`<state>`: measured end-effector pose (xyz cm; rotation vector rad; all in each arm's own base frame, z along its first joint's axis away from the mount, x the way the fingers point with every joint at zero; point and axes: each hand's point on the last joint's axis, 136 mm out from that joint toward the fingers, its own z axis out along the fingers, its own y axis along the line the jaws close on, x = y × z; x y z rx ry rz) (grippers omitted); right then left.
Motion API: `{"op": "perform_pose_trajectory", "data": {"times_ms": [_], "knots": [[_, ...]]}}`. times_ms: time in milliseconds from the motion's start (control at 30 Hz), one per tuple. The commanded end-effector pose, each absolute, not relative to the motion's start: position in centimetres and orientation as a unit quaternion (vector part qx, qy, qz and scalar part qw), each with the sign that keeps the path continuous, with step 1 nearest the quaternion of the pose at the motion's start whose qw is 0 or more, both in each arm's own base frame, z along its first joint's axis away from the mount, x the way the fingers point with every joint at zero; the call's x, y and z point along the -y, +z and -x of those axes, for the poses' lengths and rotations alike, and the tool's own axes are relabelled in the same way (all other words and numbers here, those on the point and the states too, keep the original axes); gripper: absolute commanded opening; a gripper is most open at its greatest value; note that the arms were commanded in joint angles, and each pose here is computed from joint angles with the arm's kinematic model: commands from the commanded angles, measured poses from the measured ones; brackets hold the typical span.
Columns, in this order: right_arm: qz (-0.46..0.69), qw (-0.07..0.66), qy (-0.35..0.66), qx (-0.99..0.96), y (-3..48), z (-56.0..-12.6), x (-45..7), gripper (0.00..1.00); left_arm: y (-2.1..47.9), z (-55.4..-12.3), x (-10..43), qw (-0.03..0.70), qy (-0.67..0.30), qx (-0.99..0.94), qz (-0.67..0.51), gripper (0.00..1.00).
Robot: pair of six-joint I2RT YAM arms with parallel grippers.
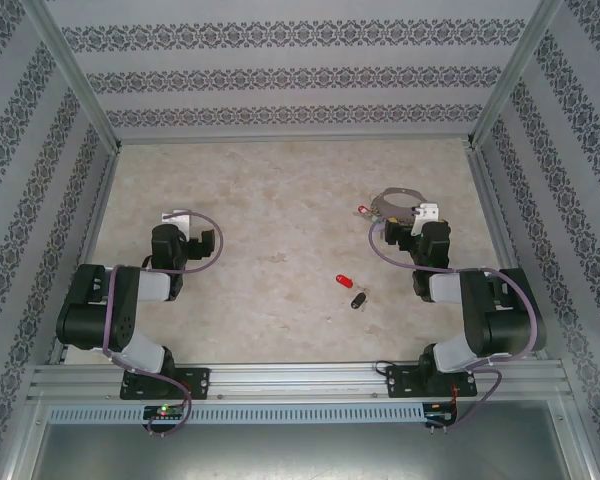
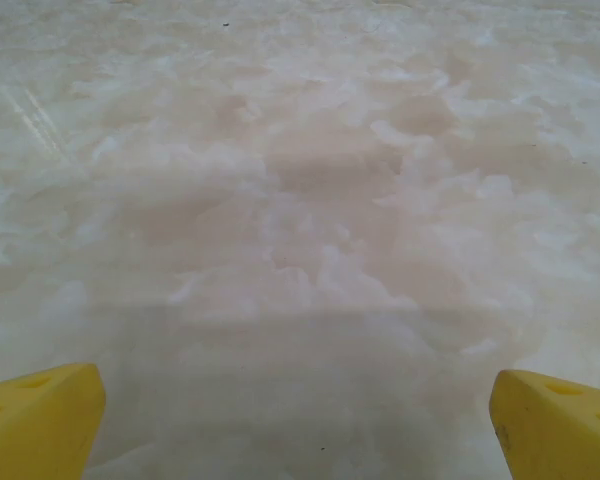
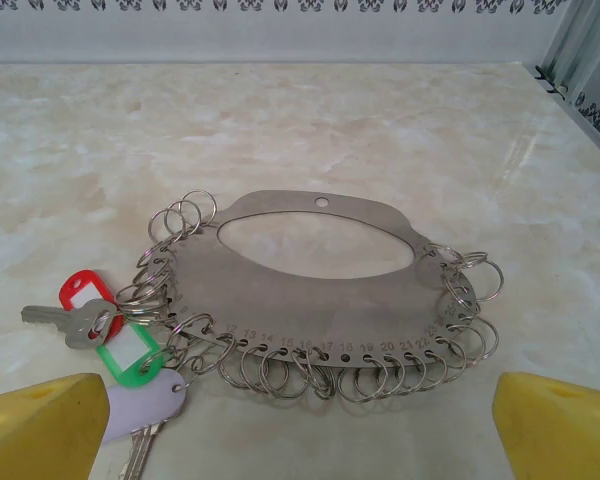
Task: Put the keys on the keyring
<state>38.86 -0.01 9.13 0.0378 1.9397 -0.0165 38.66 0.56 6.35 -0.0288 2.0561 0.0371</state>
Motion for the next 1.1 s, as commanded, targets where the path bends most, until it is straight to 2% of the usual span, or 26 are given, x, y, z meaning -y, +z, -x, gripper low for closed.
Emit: {"op": "perform_pose_trajectory", "data": {"times_ms": [0, 733, 867, 900, 1067], "knots": [[-0.008, 0.585, 0.0, -0.811, 10.5, -39.8, -0.4, 0.98, 8.2, -40.0, -0.5, 0.549, 0.012, -0.836, 0.007, 0.99], [-0.007, 0.585, 0.01, -0.811, 10.6, -39.8, -0.3, 0.98, 8.2, -39.9, -0.6, 0.549, 0.011, -0.835, 0.007, 0.99], [-0.011, 0.583, 0.004, -0.812, 11.3, -40.2, -0.3, 0.98, 9.2, -39.2, -0.7, 0.569, 0.015, -0.822, 0.01, 0.99], [-0.018, 0.578, -0.004, -0.816, 11.8, -40.4, 0.0, 0.98, 9.8, -38.9, -1.3, 0.571, 0.025, -0.82, 0.026, 0.99], [-0.145, 0.454, -0.036, -0.878, 13.1, -40.9, 2.9, 0.98, 13.0, -37.9, -3.8, 0.539, 0.062, -0.835, 0.096, 0.99]]}}
